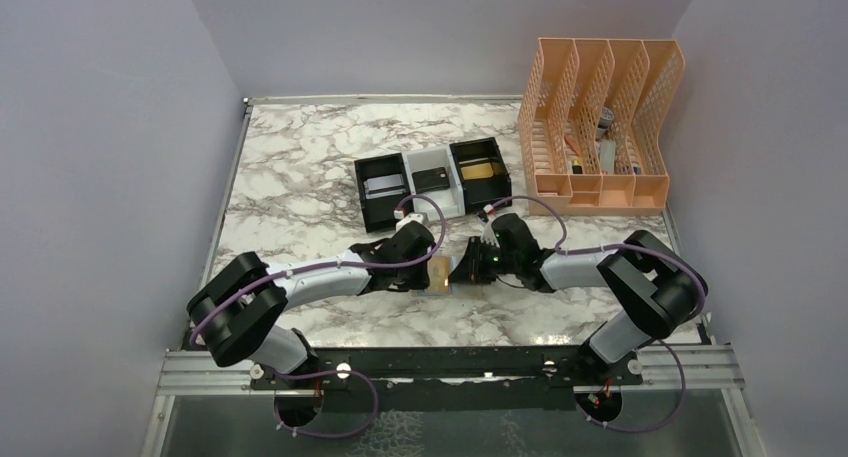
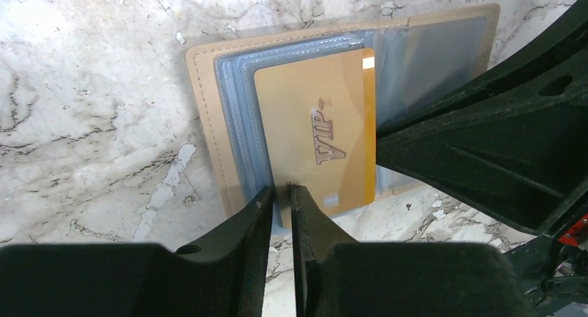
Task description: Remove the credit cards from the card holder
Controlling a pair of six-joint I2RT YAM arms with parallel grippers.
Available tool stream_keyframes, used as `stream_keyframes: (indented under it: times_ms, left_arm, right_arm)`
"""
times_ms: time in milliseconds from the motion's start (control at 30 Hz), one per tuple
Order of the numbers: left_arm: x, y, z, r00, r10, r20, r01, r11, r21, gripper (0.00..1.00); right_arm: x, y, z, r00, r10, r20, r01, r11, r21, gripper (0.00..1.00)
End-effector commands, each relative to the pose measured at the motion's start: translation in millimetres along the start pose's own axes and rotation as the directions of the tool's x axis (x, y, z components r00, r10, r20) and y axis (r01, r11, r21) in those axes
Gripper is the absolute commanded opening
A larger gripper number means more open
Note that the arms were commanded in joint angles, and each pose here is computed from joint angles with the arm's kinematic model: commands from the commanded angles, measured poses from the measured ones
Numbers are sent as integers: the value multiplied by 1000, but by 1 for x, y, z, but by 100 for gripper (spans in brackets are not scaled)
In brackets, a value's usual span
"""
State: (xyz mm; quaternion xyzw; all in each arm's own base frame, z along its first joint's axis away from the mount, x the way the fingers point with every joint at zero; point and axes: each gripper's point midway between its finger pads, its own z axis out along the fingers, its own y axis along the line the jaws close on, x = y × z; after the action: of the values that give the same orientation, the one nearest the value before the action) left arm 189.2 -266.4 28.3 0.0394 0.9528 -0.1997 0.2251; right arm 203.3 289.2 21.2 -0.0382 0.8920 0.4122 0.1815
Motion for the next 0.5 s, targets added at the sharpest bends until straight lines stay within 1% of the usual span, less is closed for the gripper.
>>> stream_keyframes:
  times_ms: [0, 133, 233, 300, 400, 467]
  left_arm:
    - [17, 9, 9, 999, 9, -49, -10, 1000, -20, 17]
    - [20, 10, 9, 998, 9, -54, -10, 1000, -24, 14]
    - [20, 14, 9, 998, 5, -55, -8, 999, -41, 12]
    - [21, 16, 9, 998, 2, -57, -5, 999, -54, 10]
    - [22, 19, 8, 998, -3, -59, -1, 998, -68, 8]
    - [23, 20, 9, 998, -6, -61, 1, 998, -70, 7]
  right_arm:
    - [-2, 24, 4, 1000, -9, -24, 6, 993, -120, 14]
    - [3, 33, 6, 999, 21, -50, -30, 983, -182, 17]
    - [5, 25, 5, 998, 59, -34, -64, 987, -148, 18]
    - [2, 16, 3, 996, 84, -4, -84, 993, -89, 19]
    - [-2, 5, -4, 995, 93, 42, -92, 995, -24, 20]
    - [-5, 5, -7, 995, 79, 63, -79, 997, -15, 20]
